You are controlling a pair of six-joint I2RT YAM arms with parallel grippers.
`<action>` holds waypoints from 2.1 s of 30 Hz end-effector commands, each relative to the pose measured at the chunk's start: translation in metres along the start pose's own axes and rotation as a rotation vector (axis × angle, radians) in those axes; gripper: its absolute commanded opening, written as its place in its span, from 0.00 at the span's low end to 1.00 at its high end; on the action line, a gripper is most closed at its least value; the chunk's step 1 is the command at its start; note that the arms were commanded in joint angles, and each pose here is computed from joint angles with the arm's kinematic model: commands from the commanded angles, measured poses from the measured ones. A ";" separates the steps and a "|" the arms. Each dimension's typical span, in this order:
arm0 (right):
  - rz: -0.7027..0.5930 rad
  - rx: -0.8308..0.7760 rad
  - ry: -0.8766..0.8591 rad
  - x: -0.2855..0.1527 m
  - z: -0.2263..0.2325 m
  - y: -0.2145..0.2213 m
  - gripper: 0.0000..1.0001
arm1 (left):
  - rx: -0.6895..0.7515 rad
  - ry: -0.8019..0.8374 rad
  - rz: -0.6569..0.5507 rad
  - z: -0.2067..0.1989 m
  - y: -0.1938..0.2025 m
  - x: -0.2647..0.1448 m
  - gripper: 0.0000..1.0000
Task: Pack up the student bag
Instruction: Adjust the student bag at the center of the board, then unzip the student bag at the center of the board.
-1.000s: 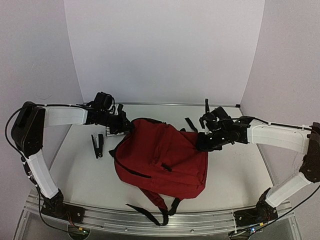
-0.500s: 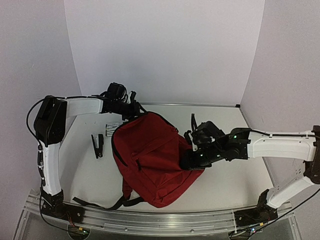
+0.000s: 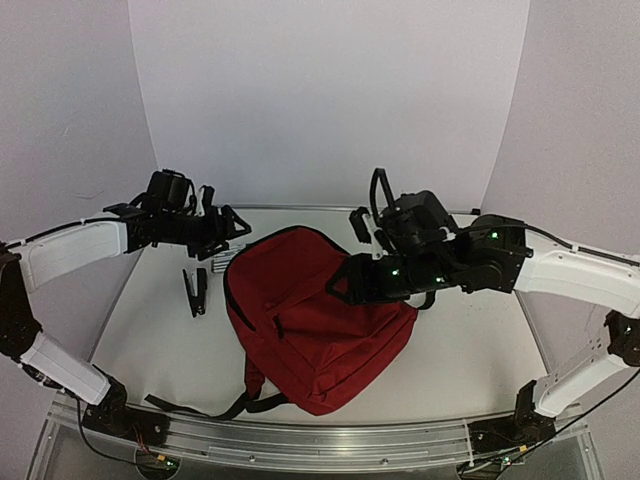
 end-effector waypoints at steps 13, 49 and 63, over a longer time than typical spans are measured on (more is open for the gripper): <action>0.159 -0.117 -0.005 0.104 0.048 0.050 0.36 | -0.310 0.072 0.114 0.044 0.115 -0.010 0.68; 0.002 -0.103 0.189 0.138 0.032 0.033 0.00 | -0.319 -0.005 0.175 0.063 0.128 0.011 0.00; -0.106 -0.140 0.346 0.091 -0.005 -0.015 0.00 | -0.234 -0.134 0.118 0.070 0.119 -0.008 0.00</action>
Point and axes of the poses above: each gripper's point midway between its finger pads, its own x axis out along the fingers, its own z axis along the line the jaws close on, y = z × x, the point moved 5 cm from there along -x, back along the fingers, and after that the axes turned 9 degrees about x, right-handed, at the moved point
